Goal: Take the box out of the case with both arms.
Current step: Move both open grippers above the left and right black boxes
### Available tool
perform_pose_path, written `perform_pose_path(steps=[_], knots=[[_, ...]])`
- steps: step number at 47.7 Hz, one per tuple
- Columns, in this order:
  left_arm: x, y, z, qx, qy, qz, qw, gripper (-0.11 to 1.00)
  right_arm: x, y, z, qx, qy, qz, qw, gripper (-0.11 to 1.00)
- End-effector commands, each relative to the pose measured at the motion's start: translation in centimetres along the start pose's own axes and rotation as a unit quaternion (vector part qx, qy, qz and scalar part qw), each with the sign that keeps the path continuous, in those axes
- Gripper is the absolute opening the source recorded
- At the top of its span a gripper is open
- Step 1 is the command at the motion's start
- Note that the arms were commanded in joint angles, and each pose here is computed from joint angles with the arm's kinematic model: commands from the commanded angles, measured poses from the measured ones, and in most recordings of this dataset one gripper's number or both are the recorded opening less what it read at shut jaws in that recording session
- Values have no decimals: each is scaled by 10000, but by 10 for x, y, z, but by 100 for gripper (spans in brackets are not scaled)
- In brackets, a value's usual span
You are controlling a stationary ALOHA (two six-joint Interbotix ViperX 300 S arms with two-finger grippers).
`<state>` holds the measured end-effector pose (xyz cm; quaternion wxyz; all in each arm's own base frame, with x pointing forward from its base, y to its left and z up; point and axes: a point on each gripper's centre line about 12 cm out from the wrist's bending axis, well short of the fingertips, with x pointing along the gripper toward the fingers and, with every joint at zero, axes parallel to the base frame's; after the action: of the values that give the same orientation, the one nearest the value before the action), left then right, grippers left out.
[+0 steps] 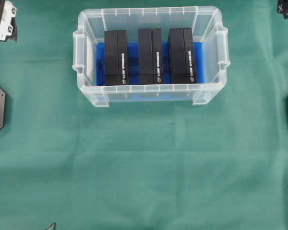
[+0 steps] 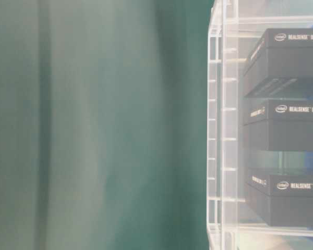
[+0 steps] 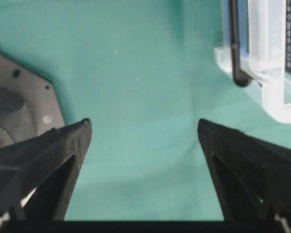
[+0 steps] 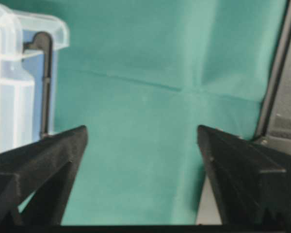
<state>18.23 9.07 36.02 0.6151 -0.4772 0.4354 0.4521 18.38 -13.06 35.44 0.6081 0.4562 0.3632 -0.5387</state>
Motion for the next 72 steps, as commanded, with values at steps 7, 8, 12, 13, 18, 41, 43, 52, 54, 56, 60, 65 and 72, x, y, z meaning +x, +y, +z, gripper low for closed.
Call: perform_pose_path(steps=[7,8,12,13,18,41,43,52,54,56,60,65,72], knots=[[-5,-2,3,-55,-121,-141,9998,86,-5,3,4,238,-146,233,9993,96],[-4,-2,3,-47,-133,-160,9998,86,-5,3,4,269,-144,241,9992,96],[-7,-4,2,11,-222,-324,9992,86,-5,2,1,367,-79,207,9991,96],[-8,-5,2,17,-239,-359,9991,86,-6,1,1,370,-65,196,9991,96],[-11,-6,3,-53,-355,-548,9979,86,-6,-1,0,371,-32,127,9992,96],[-4,-43,12,-372,-180,-506,9979,86,7,25,1,257,184,76,9995,95],[-2,-51,15,-350,-148,-481,9981,86,8,32,1,201,214,68,9995,95],[4,-81,25,-242,-64,-357,9990,86,16,64,1,155,239,185,9994,95],[5,-86,27,-212,-45,-333,9992,86,17,71,0,148,234,243,9993,95],[6,-92,29,-196,-41,-301,9993,86,18,81,0,131,216,339,9991,95],[9,-103,33,-172,-31,-283,9994,86,20,95,0,57,207,437,9988,95],[13,-116,36,-134,-19,-265,9996,86,24,109,-1,-21,223,461,9987,95],[17,-133,41,-81,-16,-269,9996,86,29,129,0,-104,237,492,9985,95]])
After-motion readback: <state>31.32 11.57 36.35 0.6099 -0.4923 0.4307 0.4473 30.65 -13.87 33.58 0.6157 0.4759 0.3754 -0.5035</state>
